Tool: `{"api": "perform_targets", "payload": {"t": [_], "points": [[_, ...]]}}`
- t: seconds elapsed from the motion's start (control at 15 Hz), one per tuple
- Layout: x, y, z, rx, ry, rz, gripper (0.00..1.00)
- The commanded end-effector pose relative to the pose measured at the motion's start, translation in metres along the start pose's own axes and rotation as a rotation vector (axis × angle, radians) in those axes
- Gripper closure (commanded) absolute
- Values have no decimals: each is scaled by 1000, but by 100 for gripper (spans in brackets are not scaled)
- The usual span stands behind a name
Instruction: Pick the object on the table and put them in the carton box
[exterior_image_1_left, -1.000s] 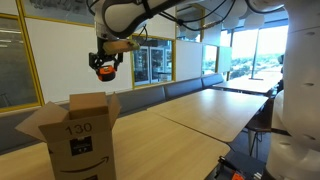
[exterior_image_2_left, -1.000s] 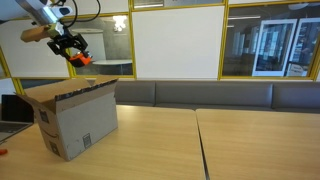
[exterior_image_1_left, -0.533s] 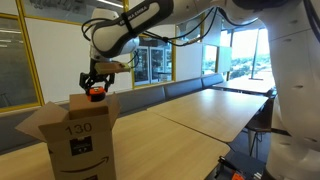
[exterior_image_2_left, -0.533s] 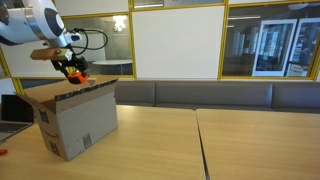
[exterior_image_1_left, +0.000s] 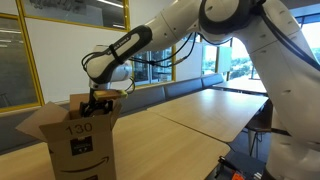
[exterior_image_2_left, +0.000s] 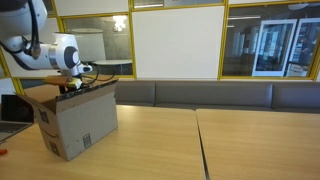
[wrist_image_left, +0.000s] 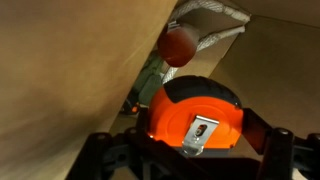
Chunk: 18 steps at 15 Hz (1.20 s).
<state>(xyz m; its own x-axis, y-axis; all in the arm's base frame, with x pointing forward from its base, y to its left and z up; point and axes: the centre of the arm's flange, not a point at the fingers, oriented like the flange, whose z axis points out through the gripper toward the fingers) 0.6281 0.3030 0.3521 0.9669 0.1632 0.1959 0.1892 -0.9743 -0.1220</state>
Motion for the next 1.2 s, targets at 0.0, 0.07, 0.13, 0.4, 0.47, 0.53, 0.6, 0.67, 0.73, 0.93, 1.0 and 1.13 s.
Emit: {"api": "perform_targets", "payload": {"t": [0.0,0.07,0.13,0.4,0.47,0.53,0.6,0.67,0.73,0.93,1.0,1.13], "points": [[24,0,12,34,-31,14,35],[24,0,15,36,-45,23,18],[26,1,17,36,-59,30,2],[32,5,4,7,-74,36,0],[34,6,-6,-3,-69,38,0],[35,7,-17,-17,-58,39,0],[36,10,-30,-32,-46,41,0],[34,12,-46,-51,-29,44,0],[35,15,-62,-66,-9,48,0],[23,26,-126,-127,73,64,0],[18,29,-149,-149,106,74,0],[1,40,-193,-191,169,108,0]]}}
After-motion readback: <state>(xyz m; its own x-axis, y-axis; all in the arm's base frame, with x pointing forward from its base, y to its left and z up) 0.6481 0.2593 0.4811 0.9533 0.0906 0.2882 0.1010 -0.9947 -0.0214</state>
